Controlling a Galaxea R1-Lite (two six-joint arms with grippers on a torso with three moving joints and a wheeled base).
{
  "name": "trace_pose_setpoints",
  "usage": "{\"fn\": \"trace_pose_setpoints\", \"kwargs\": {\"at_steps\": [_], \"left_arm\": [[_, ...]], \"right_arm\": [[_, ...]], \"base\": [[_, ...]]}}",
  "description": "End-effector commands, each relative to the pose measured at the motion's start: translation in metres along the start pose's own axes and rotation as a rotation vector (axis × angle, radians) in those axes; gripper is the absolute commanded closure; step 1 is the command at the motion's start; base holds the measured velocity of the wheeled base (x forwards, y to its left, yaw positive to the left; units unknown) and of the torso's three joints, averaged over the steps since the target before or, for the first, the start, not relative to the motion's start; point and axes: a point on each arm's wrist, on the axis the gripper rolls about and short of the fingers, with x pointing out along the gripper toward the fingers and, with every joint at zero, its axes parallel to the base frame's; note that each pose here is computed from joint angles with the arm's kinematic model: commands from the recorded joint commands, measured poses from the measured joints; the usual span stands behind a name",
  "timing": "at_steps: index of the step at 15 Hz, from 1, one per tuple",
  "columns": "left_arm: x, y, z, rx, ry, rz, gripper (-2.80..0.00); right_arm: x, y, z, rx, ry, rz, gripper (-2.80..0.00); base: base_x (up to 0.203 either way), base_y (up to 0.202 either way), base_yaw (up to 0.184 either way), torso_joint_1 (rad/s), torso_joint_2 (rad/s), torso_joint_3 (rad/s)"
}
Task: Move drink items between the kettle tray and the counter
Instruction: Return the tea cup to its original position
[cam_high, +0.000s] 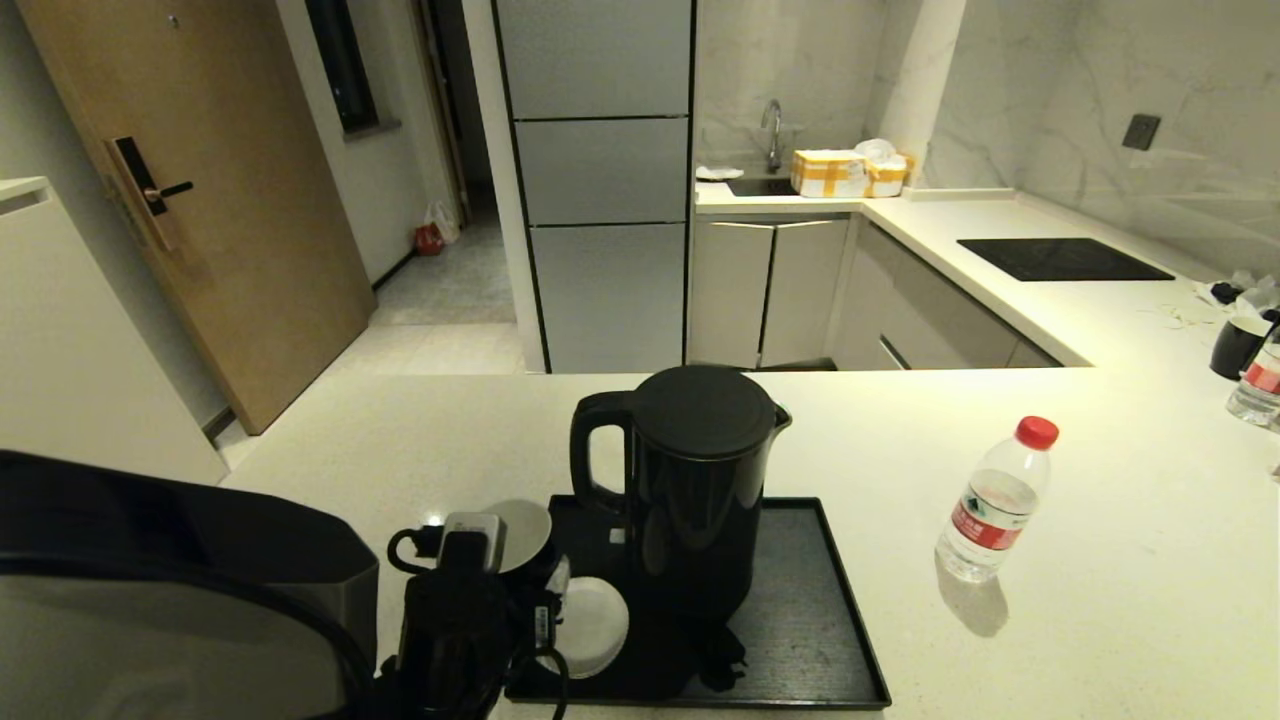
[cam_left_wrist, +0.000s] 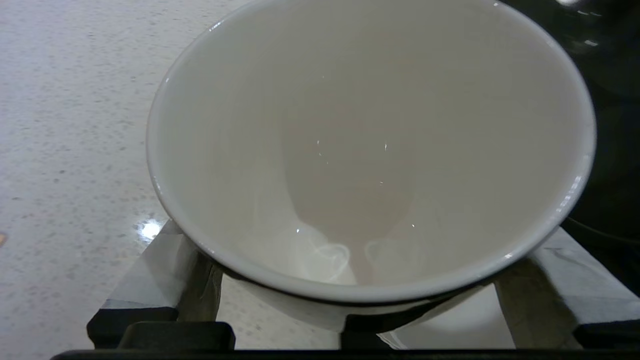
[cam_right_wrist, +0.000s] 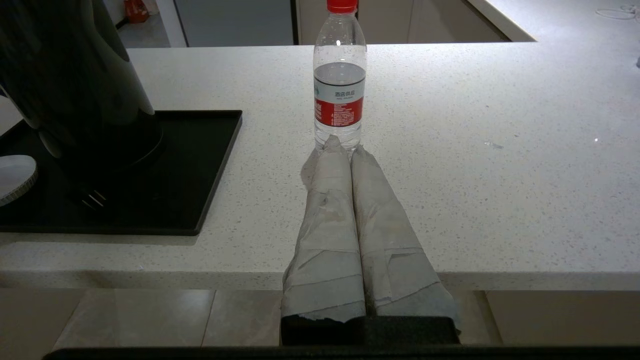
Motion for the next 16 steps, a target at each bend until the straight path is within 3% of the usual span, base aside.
{"fn": "trace_pose_setpoints", "kwargs": {"at_steps": [1,8,16], "left_arm": [[-0.001,-0.004,-0.001,0.002,-0.004,-0.011,0.00],[-0.009,-0.028,-0.018,0.055,0.022,-0.087,0.00],[-0.001,-0.033,-0.034,0.083,0.059,-0.084,0.00]], "right_arm": [[0.000,0.000,0.000,-0.001,0.001,0.000,0.00],[0.000,0.000,0.000,-0.001,0.001,0.000,0.00],[0.000,0.000,0.000,-0.001,0.001,0.002,0.00]], "base": [[0.000,0.000,0.000,0.000,0.00,0.000],[0.000,0.000,0.000,0.000,0.00,0.000],[0.000,0.000,0.000,0.000,0.00,0.000]]}}
